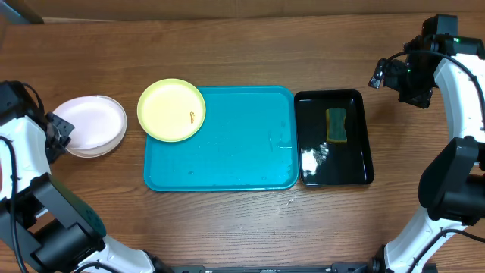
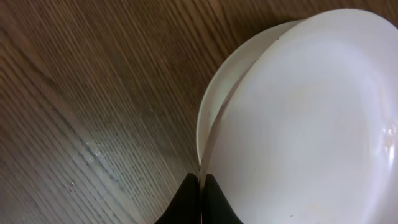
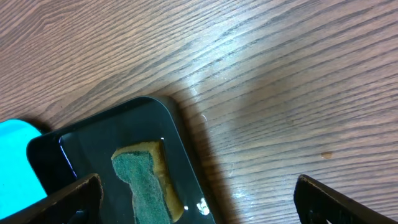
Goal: Clean dirty plates on tray and stack at the side
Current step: 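Move the left gripper to the yellow plate on the teal tray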
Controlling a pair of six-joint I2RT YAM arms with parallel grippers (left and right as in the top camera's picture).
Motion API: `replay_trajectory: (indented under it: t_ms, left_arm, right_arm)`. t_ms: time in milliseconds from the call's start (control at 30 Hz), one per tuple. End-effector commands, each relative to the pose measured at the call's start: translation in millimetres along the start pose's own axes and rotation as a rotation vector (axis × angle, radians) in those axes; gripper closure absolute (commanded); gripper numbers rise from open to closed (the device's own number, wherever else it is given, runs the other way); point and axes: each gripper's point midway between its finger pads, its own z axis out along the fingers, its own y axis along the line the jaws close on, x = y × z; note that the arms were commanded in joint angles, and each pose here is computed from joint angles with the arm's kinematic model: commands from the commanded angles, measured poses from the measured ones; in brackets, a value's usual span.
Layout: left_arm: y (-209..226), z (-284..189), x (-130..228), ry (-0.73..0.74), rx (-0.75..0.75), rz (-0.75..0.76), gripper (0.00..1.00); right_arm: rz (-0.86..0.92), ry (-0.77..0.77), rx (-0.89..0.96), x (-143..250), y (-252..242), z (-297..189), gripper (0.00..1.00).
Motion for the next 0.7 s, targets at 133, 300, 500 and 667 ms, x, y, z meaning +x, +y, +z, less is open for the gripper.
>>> replay_trajectory:
  t_ms: [133,300,500,667]
  left_arm:
    - [1.2,-3.2,-7.8,-0.046,-0.009,-0.027,0.43]
    - [-49.8,-10.1,9.2,0.05,0.274,0.065,0.24]
    - [-107.9,-28.8,32.6,0.077,0.496,0.264,0.32]
    - [-133.8,-32.1,52.8,0.042,0.453,0.404,0.46]
  right_arm:
    - [0.0,-0.03,-0.006,-5.1,1.9,-8.9,0.0]
    - [0.0,-0.03,-0.006,-5.1,1.9,-8.9,0.0]
    - [0.0,-0.03,-0.006,-5.1,1.9,-8.9,0.0]
    - [0.0,-0.03,-0.006,-5.1,1.9,-8.9,0.0]
